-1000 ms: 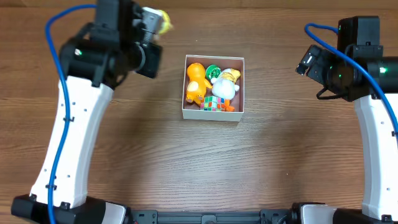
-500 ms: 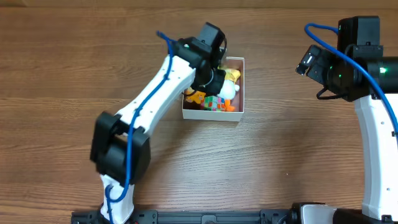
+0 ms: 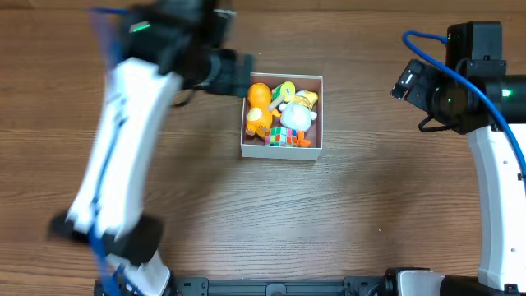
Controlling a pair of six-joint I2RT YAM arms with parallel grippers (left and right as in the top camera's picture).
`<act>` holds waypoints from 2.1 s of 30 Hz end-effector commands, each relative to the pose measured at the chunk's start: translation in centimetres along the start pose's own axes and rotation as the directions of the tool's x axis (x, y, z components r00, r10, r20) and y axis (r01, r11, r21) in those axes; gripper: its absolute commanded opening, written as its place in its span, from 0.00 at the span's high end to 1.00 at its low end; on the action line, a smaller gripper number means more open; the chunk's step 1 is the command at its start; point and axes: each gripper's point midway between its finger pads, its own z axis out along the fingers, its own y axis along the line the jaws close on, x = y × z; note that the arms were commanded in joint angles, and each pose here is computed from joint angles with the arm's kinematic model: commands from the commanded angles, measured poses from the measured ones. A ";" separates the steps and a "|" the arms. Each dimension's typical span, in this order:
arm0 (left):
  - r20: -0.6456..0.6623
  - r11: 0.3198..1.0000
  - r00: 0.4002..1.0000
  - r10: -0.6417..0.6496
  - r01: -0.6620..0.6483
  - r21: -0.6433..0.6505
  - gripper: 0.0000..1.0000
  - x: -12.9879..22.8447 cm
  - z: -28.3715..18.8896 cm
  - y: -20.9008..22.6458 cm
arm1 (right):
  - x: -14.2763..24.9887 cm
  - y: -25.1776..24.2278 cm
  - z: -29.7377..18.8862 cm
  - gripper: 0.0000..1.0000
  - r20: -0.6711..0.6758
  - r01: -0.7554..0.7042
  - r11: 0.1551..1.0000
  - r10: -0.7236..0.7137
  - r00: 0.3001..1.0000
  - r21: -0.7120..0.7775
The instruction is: Pack container
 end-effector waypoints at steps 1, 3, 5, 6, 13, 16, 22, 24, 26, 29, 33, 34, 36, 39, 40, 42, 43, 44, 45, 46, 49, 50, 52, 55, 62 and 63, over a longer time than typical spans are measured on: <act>0.199 0.985 0.980 0.021 0.014 -0.173 0.00 1.8 -9.0 4.1 | -0.1 -0.1 -0.1 0.00 0.010 -0.002 1.000 0.002 1.000 0.006; 0.266 0.983 0.964 0.013 0.036 -0.178 0.00 3.0 -11.7 4.7 | -0.1 -0.1 -0.1 0.00 0.010 -0.002 1.000 0.002 1.000 0.006; 0.318 0.978 0.948 0.014 0.052 -0.201 0.00 3.7 -13.7 5.3 | -0.1 -0.1 -0.1 0.00 0.010 -0.002 1.000 0.002 1.000 0.006; 0.351 0.975 0.936 0.018 0.062 -0.214 0.00 4.2 -14.9 5.6 | -0.1 -0.1 -0.1 0.00 0.010 -0.002 1.000 0.002 1.000 0.006; 0.504 0.957 0.863 0.032 0.118 -0.263 0.00 7.2 -20.6 7.1 | -0.1 -0.1 -0.1 0.00 0.010 -0.002 1.000 0.002 1.000 0.006; 0.527 0.960 0.849 0.033 0.121 -0.254 0.00 7.9 -21.5 7.0 | -0.1 -0.1 -0.1 0.00 0.010 -0.002 1.000 0.002 1.000 0.006; 0.528 0.960 0.849 0.033 0.120 -0.253 0.00 7.9 -21.5 7.0 | 0.1 0.3 -1.6 0.00 0.041 0.011 1.000 -0.010 0.999 -0.023; 0.522 0.960 0.852 0.033 0.119 -0.255 0.00 7.8 -21.3 7.0 | 0.4 0.9 -3.8 0.00 0.087 0.031 0.997 -0.025 0.996 -0.065; 0.517 0.959 0.855 0.033 0.119 -0.256 0.00 7.6 -21.1 7.0 | 0.8 1.2 -5.9 0.00 0.132 0.046 0.993 -0.032 0.991 -0.104; 0.514 0.959 0.857 0.032 0.118 -0.257 0.00 7.6 -21.0 7.0 | 1.8 0.2 -9.0 0.00 0.200 0.049 0.988 -0.018 0.980 -0.150; 0.512 0.959 0.858 0.032 0.118 -0.258 0.00 7.5 -20.9 7.0 | 5.9 -2.6 -9.8 0.00 0.218 0.048 0.986 -0.012 0.976 -0.160; 0.512 0.959 0.858 0.032 0.118 -0.258 0.00 7.5 -20.9 7.0 | 7.1 -3.4 -9.6 0.00 0.214 0.048 0.986 -0.013 0.977 -0.158; 0.512 0.959 0.858 0.032 0.118 -0.258 0.00 7.5 -20.9 7.0 | 9.4 -5.4 -8.6 0.00 0.221 0.060 0.991 -0.032 0.975 -0.122; 0.511 0.959 0.859 0.032 0.118 -0.259 0.00 7.4 -20.9 7.0 | 13.9 -8.7 -6.0 0.00 0.194 0.062 0.996 -0.049 0.980 -0.063; 0.510 0.959 0.860 0.032 0.118 -0.259 0.00 7.4 -20.9 7.0 | 14.2 -9.2 -5.1 0.00 0.243 0.039 0.996 -0.020 0.970 -0.075; 0.509 0.959 0.860 0.032 0.117 -0.259 0.00 7.4 -20.8 7.0 | 15.4 -9.1 -4.2 0.00 0.263 0.022 0.990 0.015 0.965 -0.136; 0.509 0.959 0.860 0.032 0.118 -0.259 0.00 7.4 -20.8 7.0 | 15.6 -9.1 -4.1 0.00 0.273 0.018 0.989 0.024 0.962 -0.150; 0.509 0.959 0.860 0.032 0.118 -0.259 0.00 7.4 -20.8 7.0 | 15.8 -9.3 -4.1 0.00 0.283 0.012 0.988 0.033 0.959 -0.156; 0.509 0.959 0.860 0.032 0.117 -0.259 0.00 7.4 -20.8 7.0 | 15.7 -9.5 -4.1 0.00 0.297 0.005 0.987 0.043 0.954 -0.159; 0.509 0.959 0.860 0.032 0.117 -0.259 0.00 7.4 -20.8 7.0 | 15.6 -9.7 -4.1 0.00 0.313 -0.004 0.988 0.053 0.948 -0.155; 0.509 0.959 0.860 0.032 0.117 -0.259 0.00 7.4 -20.8 7.0 | 13.3 -9.9 -4.0 0.00 0.433 -0.035 0.987 0.102 0.895 -0.159; 0.509 0.959 0.860 0.032 0.117 -0.259 0.00 7.4 -20.8 7.0 | 12.6 -9.5 -3.8 0.00 0.469 -0.033 0.983 0.114 0.876 -0.178; 0.509 0.959 0.860 0.032 0.117 -0.259 0.00 7.4 -20.8 7.0 | 11.9 -8.6 -2.7 0.00 0.523 -0.018 0.971 0.145 0.840 -0.239; 0.508 0.959 0.861 0.032 0.117 -0.259 0.00 7.4 -20.8 7.0 | 12.5 -7.7 -0.5 0.00 0.546 0.014 0.952 0.163 0.822 -0.305; 0.508 0.959 0.861 0.032 0.118 -0.259 0.00 7.4 -20.8 7.0 | 14.3 -8.0 2.8 0.00 0.623 0.174 0.958 0.006 0.782 -0.228; 0.509 0.959 0.860 0.032 0.117 -0.259 0.00 7.4 -20.8 7.0 | 14.3 -7.9 3.0 0.00 0.636 0.196 0.957 -0.017 0.772 -0.213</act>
